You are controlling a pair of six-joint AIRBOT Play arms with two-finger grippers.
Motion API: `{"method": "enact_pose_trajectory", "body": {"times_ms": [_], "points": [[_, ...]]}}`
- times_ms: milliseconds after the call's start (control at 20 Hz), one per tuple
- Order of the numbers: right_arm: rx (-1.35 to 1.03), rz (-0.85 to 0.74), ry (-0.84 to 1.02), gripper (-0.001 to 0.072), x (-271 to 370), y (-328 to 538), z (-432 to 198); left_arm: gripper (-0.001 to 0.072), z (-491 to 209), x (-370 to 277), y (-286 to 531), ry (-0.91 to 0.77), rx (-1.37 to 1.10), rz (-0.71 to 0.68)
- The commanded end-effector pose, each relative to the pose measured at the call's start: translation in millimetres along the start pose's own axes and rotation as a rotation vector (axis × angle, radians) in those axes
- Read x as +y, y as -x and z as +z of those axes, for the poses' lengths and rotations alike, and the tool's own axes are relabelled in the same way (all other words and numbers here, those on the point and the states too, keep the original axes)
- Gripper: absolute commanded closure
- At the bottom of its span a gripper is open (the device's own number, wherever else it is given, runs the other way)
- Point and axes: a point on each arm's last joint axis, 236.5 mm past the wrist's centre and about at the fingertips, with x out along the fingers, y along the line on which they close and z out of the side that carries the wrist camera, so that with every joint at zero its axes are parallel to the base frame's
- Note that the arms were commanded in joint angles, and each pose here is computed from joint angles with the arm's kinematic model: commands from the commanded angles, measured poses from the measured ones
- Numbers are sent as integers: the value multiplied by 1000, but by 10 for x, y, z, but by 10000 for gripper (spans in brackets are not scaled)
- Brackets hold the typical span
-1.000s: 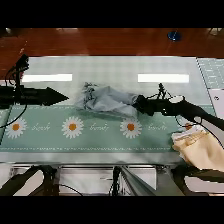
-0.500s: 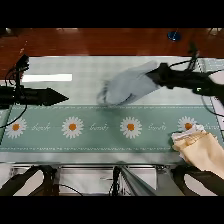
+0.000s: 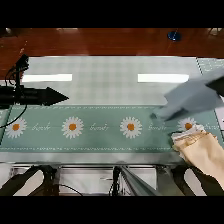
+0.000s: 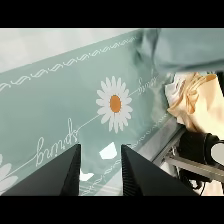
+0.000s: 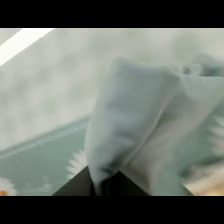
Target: Fold the shirts.
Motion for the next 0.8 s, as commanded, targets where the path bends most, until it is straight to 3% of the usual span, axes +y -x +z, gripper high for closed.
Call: {"method": "enact_pose_trajectory", "body": {"times_ms": [0, 400, 650, 750], "points": [[143, -422, -166, 690, -1139, 470, -460, 365, -3, 1, -2, -3, 2, -1], [113, -917, -380, 691, -2310, 1434, -770, 365, 195, 147, 18, -2, -83, 59], [224, -901, -575, 690, -2578, 1302, -1272, 366, 580, 424, 118, -1, -250, 179], [321, -968, -629, 690, -2725, 1330, -1560, 366, 668, 512, 160, -4, -289, 218]]}}
